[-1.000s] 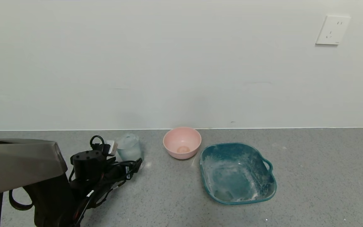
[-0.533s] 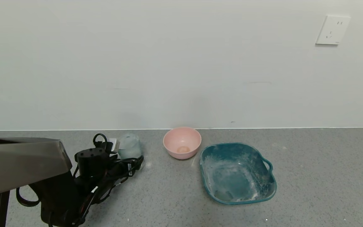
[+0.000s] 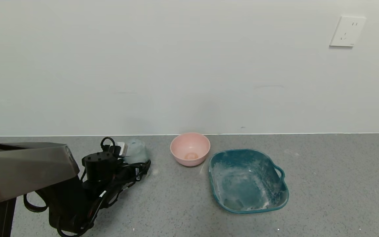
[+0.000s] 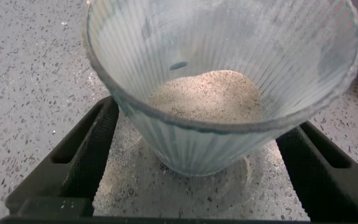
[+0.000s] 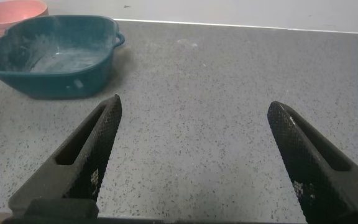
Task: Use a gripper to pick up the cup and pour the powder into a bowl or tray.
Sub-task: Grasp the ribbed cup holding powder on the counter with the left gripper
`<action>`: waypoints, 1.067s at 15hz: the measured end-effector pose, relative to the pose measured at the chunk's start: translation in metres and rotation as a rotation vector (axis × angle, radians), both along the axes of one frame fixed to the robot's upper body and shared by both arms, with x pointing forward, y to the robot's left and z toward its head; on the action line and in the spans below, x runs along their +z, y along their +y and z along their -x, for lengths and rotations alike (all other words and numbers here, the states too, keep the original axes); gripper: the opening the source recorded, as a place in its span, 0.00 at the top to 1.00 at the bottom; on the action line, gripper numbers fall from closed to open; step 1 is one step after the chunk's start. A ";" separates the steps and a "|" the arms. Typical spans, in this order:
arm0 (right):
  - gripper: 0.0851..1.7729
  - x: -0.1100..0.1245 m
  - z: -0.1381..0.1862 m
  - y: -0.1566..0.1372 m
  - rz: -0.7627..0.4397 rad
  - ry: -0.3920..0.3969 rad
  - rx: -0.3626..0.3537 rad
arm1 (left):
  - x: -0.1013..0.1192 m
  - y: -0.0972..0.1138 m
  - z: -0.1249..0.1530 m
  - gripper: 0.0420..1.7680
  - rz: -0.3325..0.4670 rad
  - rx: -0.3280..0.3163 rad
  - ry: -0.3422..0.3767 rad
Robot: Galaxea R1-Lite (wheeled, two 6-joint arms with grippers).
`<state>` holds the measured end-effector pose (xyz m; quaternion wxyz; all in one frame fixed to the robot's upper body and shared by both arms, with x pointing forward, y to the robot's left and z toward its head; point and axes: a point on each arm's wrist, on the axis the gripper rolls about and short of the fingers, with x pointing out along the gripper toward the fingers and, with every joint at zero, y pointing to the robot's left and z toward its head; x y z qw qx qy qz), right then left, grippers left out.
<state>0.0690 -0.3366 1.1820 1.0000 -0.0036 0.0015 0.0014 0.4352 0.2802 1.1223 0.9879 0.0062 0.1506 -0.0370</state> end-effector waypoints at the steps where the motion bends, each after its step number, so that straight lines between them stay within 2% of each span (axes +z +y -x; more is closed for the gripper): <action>1: 0.04 0.000 0.000 0.000 0.000 0.000 0.000 | 0.000 0.000 -0.001 0.03 -0.007 -0.003 -0.002; 16: 0.04 0.000 0.000 0.000 0.000 0.000 0.000 | -0.001 -0.002 -0.014 0.03 -0.011 -0.005 -0.033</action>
